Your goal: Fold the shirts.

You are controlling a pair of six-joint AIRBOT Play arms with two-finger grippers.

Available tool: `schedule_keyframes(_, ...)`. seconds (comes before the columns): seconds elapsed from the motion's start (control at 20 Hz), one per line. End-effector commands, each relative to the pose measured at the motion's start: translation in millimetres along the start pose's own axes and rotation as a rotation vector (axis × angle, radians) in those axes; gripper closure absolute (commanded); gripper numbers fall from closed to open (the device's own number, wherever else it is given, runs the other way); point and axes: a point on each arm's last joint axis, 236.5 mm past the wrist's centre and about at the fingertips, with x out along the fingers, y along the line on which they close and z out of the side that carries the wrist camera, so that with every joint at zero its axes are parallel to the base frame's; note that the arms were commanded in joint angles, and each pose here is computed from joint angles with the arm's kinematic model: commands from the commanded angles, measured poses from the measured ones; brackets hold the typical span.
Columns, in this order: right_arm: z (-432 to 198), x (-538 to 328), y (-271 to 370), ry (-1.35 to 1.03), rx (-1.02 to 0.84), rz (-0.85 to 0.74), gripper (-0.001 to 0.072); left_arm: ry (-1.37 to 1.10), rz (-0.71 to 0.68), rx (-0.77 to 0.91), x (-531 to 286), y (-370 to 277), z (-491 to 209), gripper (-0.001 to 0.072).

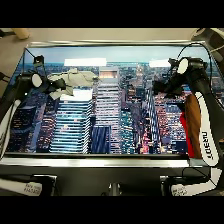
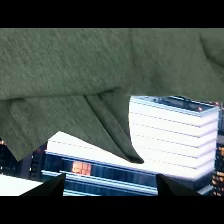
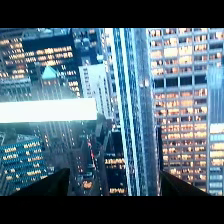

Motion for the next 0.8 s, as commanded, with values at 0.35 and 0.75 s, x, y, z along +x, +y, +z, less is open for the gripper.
schedule_keyframes(0.35, 7.4, -3.9, 3.3, -0.035, -0.024, 0.011, 0.0109, 0.186, -0.118, -0.228, 89.3, -18.4, 3.8, 0.0638)
schedule_keyframes(0.75, 36.5, -190.6, 15.1, -0.554, -0.143, 0.023, 0.0109, -0.412, -0.445, 0.379, -255.1, -160.9, 89.1, 0.0688)
